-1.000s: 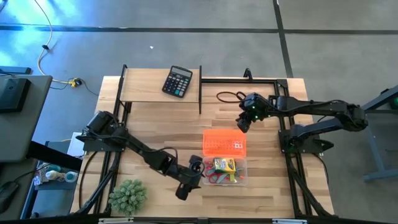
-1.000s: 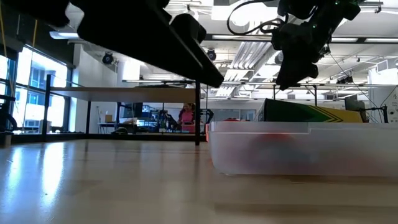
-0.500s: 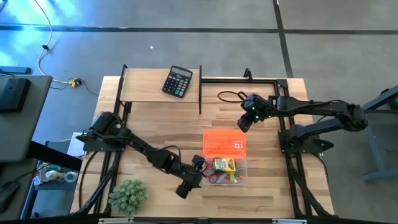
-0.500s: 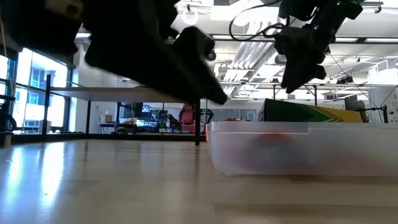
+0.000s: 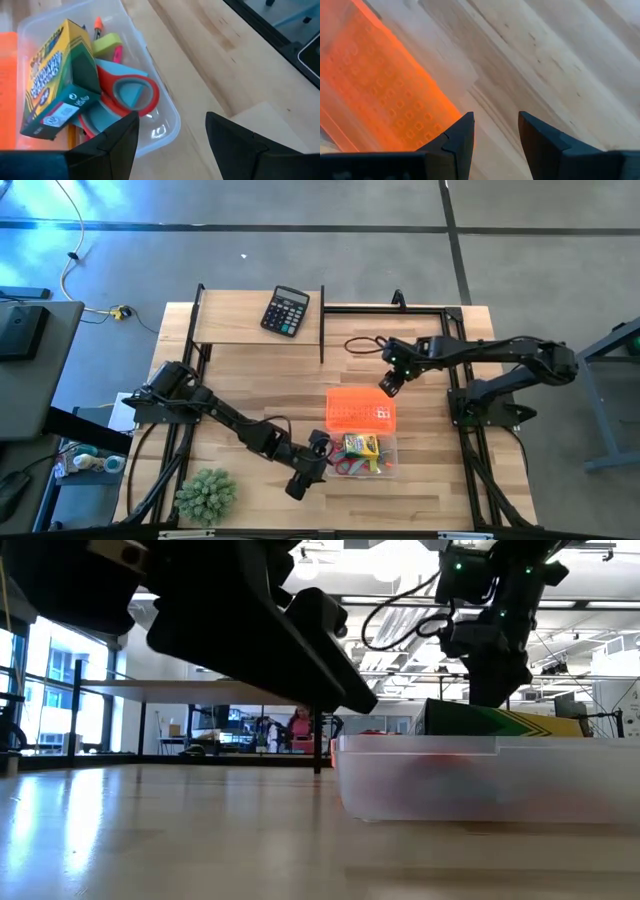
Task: Pack school essentials
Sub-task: Close the orange supply box
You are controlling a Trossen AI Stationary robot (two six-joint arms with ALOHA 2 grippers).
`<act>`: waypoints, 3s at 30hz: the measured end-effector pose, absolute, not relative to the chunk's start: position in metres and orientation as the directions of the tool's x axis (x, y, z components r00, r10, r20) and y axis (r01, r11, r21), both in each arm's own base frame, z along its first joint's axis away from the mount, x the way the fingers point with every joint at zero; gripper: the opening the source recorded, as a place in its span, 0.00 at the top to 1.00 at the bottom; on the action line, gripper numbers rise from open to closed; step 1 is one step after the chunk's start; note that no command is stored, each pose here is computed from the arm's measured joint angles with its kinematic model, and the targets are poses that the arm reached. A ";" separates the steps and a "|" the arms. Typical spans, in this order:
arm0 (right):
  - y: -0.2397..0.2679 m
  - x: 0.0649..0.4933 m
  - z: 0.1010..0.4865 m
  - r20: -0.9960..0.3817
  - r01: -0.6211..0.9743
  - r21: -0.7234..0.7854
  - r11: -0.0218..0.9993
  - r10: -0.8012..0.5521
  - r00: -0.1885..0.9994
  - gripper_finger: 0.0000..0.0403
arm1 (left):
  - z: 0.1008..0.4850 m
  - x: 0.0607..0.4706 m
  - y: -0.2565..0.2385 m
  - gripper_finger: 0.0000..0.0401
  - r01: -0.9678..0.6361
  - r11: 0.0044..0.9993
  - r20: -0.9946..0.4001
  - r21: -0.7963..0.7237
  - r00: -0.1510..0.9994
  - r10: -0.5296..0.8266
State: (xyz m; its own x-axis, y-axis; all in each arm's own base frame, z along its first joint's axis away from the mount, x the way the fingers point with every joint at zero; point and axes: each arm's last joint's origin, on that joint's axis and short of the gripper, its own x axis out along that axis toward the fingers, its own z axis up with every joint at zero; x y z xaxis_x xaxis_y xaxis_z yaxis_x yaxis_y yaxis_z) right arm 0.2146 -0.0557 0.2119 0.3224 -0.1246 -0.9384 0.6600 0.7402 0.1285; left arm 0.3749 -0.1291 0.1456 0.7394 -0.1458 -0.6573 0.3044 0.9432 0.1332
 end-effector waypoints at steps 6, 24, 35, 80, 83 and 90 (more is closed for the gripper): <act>-0.057 0.223 0.197 -0.960 0.640 0.123 0.758 -0.072 0.270 0.64 | 0.146 0.374 -0.131 0.46 0.322 0.940 -0.658 0.116 0.734 -0.170; -0.071 0.225 0.190 -0.959 0.646 0.146 0.750 -0.052 0.278 0.64 | 0.146 0.375 -0.133 0.46 0.362 0.932 -0.649 0.013 0.712 -0.268; -0.073 0.236 0.167 -0.977 0.635 0.151 0.758 0.016 0.213 0.64 | 0.145 0.375 -0.134 0.46 0.371 0.929 -0.652 0.004 0.705 -0.279; -0.068 0.236 0.167 -0.963 0.599 0.259 0.758 0.158 0.216 0.64 | 0.123 0.383 -0.126 0.65 0.295 0.954 -0.680 0.049 0.710 -0.184; -0.068 0.236 0.175 -0.967 0.596 0.251 0.763 0.170 0.190 0.64 | 0.125 0.385 -0.127 0.67 0.294 0.955 -0.679 0.049 0.710 -0.184; -0.070 0.244 0.200 -0.968 0.585 0.250 0.772 0.179 0.176 0.64 | 0.129 0.390 -0.127 0.69 0.275 0.960 -0.673 0.052 0.720 -0.170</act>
State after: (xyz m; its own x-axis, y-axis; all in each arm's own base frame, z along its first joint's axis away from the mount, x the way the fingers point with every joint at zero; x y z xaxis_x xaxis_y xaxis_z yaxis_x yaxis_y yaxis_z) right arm 0.2437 -0.0703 0.2002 0.1763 0.1795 -0.9678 0.5847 0.7719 0.2497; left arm 0.3897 -0.1268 0.1288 0.7198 -0.1698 -0.6731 0.2754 0.9599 0.0524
